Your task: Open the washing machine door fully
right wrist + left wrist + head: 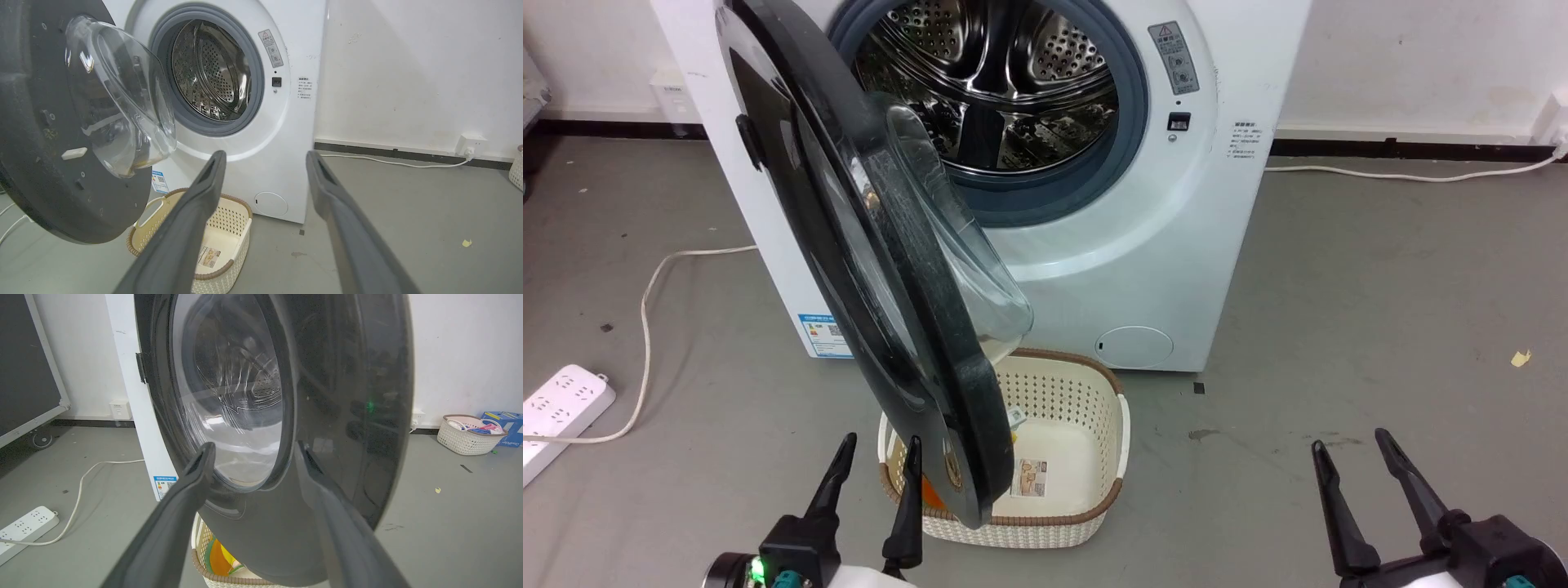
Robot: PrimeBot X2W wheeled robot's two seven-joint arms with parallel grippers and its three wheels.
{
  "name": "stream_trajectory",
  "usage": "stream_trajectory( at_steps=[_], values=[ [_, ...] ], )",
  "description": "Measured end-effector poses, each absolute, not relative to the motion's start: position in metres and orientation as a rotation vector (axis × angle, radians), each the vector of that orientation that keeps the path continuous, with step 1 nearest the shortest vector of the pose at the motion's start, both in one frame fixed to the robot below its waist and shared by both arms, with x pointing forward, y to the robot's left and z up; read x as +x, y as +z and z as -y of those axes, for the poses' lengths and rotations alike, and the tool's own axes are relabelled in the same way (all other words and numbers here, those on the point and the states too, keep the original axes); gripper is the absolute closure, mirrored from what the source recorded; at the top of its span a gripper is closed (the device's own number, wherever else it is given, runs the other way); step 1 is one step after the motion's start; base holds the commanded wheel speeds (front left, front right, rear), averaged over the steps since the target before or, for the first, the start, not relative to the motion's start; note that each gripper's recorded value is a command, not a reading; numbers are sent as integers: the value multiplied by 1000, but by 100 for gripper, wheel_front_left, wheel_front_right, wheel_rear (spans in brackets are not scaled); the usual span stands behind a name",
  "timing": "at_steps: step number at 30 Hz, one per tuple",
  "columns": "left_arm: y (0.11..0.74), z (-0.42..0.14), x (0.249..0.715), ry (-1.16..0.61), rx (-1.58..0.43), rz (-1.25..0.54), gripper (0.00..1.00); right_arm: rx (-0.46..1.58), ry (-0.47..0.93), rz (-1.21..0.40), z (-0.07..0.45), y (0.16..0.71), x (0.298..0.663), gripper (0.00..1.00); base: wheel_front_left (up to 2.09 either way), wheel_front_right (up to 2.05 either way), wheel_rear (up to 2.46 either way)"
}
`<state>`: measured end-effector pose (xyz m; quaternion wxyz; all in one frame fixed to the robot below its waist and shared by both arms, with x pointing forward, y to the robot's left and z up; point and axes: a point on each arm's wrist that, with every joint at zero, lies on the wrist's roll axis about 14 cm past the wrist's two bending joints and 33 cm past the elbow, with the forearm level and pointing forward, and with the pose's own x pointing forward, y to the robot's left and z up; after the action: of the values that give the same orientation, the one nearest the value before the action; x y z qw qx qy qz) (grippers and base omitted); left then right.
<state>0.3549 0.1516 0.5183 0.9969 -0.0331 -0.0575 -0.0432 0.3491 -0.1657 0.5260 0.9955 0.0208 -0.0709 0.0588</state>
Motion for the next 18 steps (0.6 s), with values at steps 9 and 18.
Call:
stream_trajectory(
  at_steps=[9, 18],
  values=[
    [527, -151, 357, -86, -99, 141, 100, 62, 104, 144, 169, 526, 349, 0, 0, 0, 0],
    [643, -196, 361, 53, -162, 505, 100, 83, 100, 151, 170, 529, 349, 0, 0, 0, 0]
  ],
)
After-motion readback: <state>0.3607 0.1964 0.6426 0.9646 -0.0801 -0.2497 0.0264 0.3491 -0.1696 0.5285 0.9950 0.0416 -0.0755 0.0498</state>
